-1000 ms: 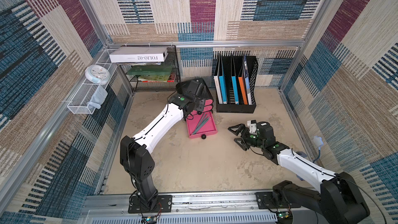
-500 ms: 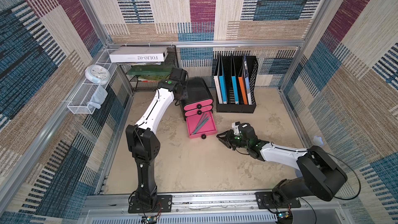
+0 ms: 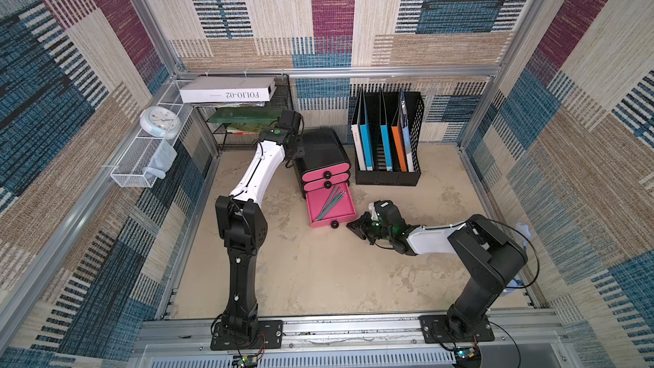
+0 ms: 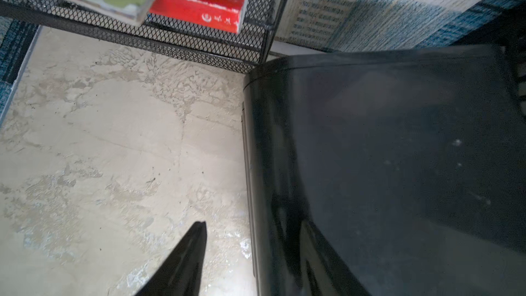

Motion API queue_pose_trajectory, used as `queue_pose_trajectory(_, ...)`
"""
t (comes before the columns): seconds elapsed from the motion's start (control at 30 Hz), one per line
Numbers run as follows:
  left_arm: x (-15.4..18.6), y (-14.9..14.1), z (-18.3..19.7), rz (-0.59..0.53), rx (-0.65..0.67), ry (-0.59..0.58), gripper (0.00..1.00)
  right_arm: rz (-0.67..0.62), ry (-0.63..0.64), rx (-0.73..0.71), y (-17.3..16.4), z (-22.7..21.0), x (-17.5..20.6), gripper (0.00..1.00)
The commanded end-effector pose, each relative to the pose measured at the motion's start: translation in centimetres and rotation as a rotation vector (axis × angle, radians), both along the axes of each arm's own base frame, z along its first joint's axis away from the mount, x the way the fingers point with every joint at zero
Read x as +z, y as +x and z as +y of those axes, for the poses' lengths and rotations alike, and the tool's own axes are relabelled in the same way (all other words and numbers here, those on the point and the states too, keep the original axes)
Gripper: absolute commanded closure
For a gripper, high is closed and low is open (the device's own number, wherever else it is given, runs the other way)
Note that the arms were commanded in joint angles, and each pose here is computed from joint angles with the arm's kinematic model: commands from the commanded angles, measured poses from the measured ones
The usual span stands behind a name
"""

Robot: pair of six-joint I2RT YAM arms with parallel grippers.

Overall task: Please place the pencils in the drawer according to their color
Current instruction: Close the drawer in the storage box.

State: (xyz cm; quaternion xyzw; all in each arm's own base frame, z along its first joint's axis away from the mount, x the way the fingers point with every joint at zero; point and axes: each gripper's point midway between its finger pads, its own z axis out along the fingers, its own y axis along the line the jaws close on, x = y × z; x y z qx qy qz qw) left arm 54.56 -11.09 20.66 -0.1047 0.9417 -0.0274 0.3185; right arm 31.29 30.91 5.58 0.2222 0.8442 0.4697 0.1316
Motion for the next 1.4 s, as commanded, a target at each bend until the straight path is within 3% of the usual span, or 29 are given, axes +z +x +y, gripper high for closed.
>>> queue_pose_trajectory(0.0, -3.7, -2.4, -0.7, 0.158, -0.053, -0.009, 0.44, -0.023, 0.041, -0.027, 1.2, 0.8, 0.4, 0.99)
queue_pose_trajectory(0.93, -7.0, -4.2, -1.7, 0.213, -0.132, -0.037, 0.49, -0.088, 0.139, -0.144, 13.8, 6.4, 0.6, 1.0)
queue_pose_trajectory(1.37, -7.2, -4.8, -1.8, 0.209, -0.144, -0.049, 0.5, -0.109, 0.162, -0.154, 15.7, 6.5, 0.7, 1.0)
